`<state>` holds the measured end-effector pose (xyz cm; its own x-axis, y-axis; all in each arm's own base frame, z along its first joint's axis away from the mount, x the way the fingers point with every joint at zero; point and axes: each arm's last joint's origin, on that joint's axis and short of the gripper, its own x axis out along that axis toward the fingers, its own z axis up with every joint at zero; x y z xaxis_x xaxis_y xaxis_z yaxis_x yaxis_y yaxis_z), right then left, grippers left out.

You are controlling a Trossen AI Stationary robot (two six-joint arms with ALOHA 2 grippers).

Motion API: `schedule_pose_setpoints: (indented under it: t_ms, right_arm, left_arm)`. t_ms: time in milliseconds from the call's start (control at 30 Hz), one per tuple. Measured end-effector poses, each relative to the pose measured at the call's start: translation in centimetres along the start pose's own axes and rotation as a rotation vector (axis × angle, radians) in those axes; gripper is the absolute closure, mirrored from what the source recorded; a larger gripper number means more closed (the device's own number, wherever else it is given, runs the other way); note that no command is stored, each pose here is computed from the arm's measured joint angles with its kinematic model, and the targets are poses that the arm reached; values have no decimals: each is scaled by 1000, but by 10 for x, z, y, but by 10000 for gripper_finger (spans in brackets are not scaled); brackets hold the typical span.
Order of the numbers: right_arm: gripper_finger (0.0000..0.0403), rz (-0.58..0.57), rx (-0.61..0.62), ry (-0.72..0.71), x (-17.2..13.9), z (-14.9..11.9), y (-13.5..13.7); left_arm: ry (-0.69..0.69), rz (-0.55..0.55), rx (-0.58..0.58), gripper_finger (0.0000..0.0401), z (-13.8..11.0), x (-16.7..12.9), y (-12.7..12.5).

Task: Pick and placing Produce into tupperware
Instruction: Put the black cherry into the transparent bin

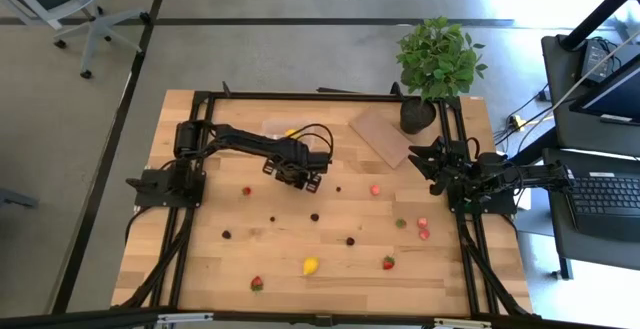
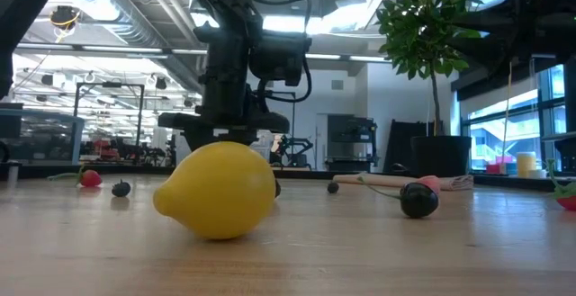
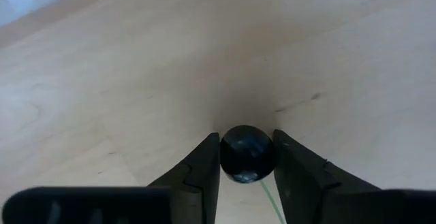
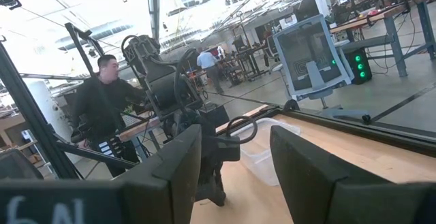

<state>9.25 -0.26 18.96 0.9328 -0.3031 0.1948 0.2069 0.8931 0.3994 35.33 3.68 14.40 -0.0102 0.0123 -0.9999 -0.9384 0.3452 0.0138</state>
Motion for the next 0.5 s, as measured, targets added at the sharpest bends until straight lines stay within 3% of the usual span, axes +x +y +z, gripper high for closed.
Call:
schedule_pose_setpoints:
  t_ms: [200,500]
  right_arm:
    - [224,0,-2,-1,0,0,0]
    - [224,0,0,-5,0,0,0]
  left_arm:
    - [38,-20,63,284,-6,-15,-3]
    - [-120,-64,140,292,0,-83,-5]
